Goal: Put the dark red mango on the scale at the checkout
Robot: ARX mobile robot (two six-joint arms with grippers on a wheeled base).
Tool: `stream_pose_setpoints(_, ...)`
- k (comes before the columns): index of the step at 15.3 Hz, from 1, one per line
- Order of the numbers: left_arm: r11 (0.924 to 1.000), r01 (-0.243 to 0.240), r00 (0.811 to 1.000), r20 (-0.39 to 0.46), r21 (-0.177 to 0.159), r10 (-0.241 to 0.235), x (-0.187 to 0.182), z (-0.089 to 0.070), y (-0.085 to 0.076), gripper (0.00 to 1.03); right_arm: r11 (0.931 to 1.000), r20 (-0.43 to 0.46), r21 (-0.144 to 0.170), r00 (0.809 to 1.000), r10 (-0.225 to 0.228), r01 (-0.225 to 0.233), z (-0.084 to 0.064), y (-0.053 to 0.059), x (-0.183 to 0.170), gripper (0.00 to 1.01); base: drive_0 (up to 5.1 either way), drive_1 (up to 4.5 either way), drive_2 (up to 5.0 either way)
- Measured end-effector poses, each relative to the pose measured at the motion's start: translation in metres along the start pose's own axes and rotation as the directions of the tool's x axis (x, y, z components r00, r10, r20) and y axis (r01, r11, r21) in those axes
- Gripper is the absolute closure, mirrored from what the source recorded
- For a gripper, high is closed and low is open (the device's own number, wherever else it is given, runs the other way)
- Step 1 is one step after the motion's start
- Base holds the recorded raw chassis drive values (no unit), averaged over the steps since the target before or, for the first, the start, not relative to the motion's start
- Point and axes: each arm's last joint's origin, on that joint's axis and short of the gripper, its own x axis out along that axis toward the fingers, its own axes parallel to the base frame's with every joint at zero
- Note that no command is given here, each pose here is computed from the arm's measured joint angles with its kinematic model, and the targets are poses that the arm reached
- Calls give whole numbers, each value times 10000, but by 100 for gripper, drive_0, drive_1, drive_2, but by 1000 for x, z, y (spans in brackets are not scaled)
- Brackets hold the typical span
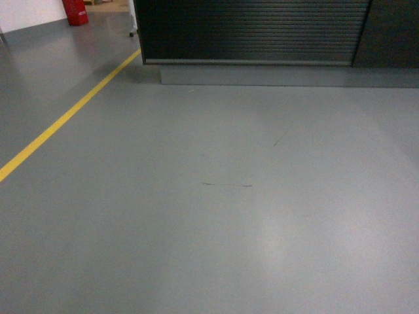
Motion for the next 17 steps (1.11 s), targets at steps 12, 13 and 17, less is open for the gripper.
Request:
stream_pose_setpoints(12,10000,0,10000,4,0,0,0,0,0,5,10000,0,4,10000,4,-4,0,0,0,3,0,0,0)
stream_pose_setpoints(13,10000,0,10000,4,0,0,0,0,0,5,10000,-4,4,10000,4,-4,0,0,0,3,0,0,0)
stream_pose_setpoints(17,10000,0,10000,4,0,0,0,0,0,5,10000,-4,4,10000,4,-4,0,0,0,3,0,0,0)
